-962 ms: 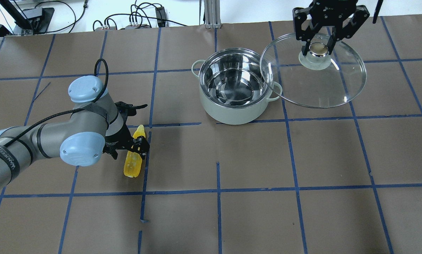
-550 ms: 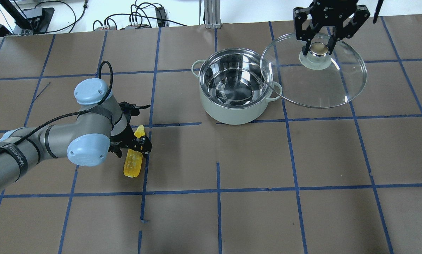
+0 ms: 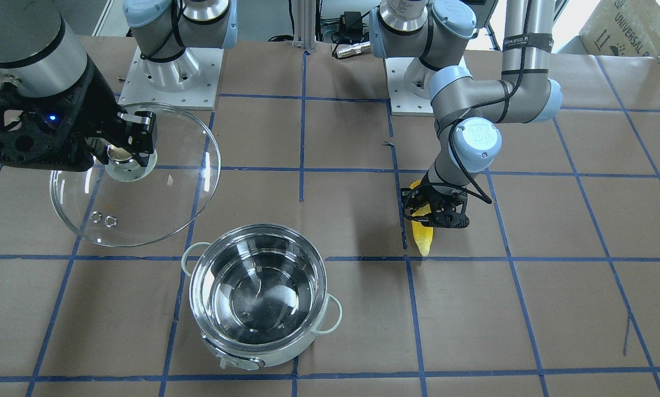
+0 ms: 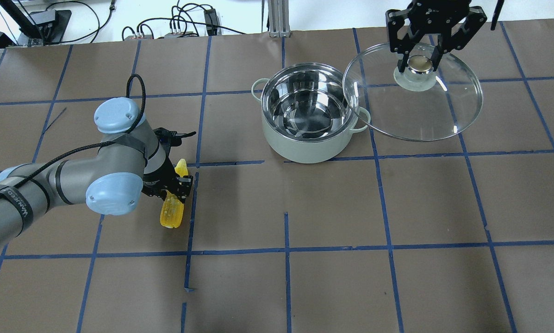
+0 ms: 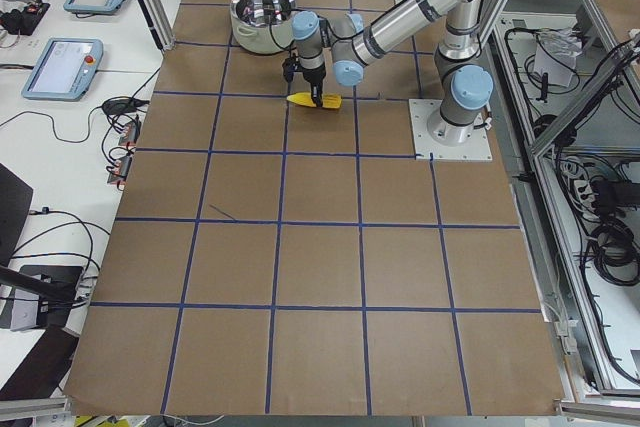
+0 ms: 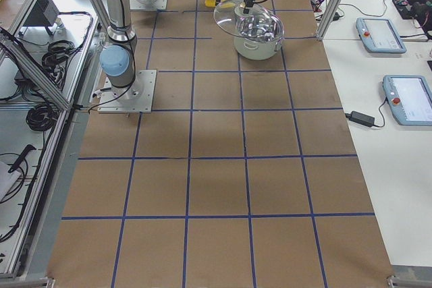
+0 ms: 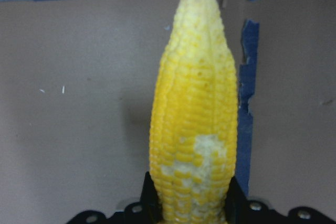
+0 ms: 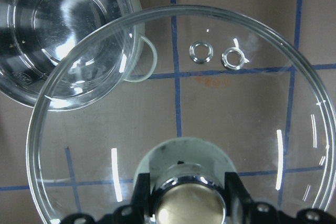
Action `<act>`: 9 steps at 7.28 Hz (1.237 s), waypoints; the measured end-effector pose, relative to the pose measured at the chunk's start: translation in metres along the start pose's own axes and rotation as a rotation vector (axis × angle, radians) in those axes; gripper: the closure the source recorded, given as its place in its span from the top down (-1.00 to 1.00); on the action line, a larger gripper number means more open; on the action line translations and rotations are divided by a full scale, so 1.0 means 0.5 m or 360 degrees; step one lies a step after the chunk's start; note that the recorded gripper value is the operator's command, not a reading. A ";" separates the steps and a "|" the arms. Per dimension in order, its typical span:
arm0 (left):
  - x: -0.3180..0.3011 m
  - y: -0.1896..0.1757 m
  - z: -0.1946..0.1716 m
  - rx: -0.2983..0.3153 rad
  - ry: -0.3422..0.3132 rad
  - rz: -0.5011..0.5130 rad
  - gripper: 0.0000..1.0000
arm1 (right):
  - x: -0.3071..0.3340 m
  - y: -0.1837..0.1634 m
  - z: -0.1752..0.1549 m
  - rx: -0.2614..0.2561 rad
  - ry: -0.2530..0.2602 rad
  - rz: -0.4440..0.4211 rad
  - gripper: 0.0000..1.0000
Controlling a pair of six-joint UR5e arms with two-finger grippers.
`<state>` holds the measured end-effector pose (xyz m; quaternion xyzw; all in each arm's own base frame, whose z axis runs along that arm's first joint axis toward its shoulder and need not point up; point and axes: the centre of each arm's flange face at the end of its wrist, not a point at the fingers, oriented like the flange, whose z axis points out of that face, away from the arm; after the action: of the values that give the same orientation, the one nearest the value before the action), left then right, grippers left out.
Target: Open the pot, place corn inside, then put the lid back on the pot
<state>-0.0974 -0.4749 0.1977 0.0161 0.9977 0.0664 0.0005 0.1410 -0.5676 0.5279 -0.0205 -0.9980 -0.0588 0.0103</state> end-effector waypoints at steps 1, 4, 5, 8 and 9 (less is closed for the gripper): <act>0.002 -0.020 -0.033 0.0023 0.0028 -0.0003 -0.74 | 0.000 0.000 0.000 0.0000 0.0000 0.0000 -0.41; 0.034 -0.107 -0.230 0.0056 0.0077 0.0014 -0.74 | 0.000 0.000 0.000 -0.0001 -0.0002 0.0000 -0.42; 0.075 -0.134 -0.293 0.0083 0.0099 0.0012 -0.74 | 0.000 0.000 0.000 -0.0001 -0.0002 0.0001 -0.42; 0.286 -0.194 -0.391 0.0166 0.0222 -0.0077 -0.74 | 0.000 0.002 -0.002 0.0000 -0.0002 0.0001 -0.42; 0.362 -0.217 -0.396 0.0178 0.0255 -0.0121 -0.74 | 0.000 0.002 -0.002 0.0001 -0.0002 0.0001 -0.42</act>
<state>-0.2826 -0.6026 0.3800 -0.0270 0.9966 0.0115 -0.0776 0.1409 -0.5667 0.5290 -0.0207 -0.9980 -0.0585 0.0097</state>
